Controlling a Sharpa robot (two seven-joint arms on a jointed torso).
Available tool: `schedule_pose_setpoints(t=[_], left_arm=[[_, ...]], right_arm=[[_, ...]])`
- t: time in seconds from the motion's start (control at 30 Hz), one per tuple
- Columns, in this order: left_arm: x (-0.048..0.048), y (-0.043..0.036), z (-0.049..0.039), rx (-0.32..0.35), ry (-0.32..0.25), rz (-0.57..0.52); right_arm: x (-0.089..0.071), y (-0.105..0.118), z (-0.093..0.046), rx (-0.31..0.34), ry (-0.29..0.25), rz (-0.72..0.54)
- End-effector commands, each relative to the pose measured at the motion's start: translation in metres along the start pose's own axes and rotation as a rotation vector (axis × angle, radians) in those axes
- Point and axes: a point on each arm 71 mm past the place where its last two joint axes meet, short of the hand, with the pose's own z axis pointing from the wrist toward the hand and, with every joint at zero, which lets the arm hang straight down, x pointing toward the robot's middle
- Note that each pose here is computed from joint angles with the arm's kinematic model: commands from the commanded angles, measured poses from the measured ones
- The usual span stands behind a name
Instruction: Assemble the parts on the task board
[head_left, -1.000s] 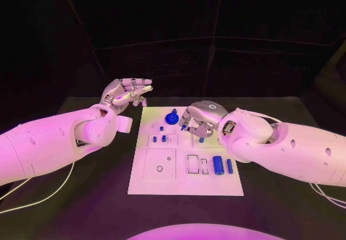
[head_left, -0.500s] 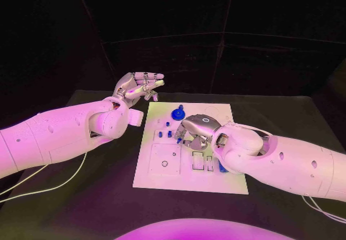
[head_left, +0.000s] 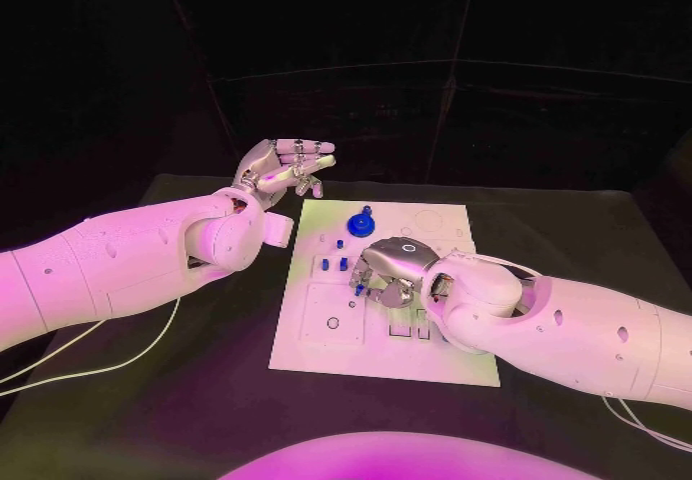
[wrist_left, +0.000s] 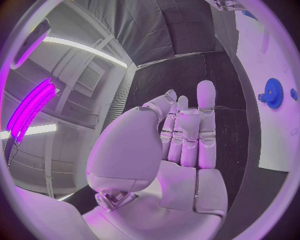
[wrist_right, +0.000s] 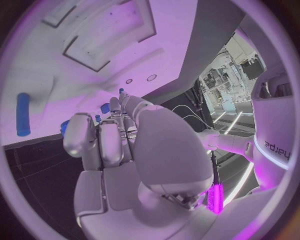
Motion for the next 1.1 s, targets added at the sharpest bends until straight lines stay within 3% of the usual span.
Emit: schedule_pose_setpoints(t=[0.03,1.1], left_arm=[[0.0008,-0.002,0.0008,0.014,0.007,-0.007],[0.0012,-0.0014,0.0016,0.011,0.01,-0.008]], right_arm=[[0.0011,0.0026,0.0005,-0.015,0.017,-0.013],[0.0086,0.0094,0.0036,-0.033,0.043,-0.007]])
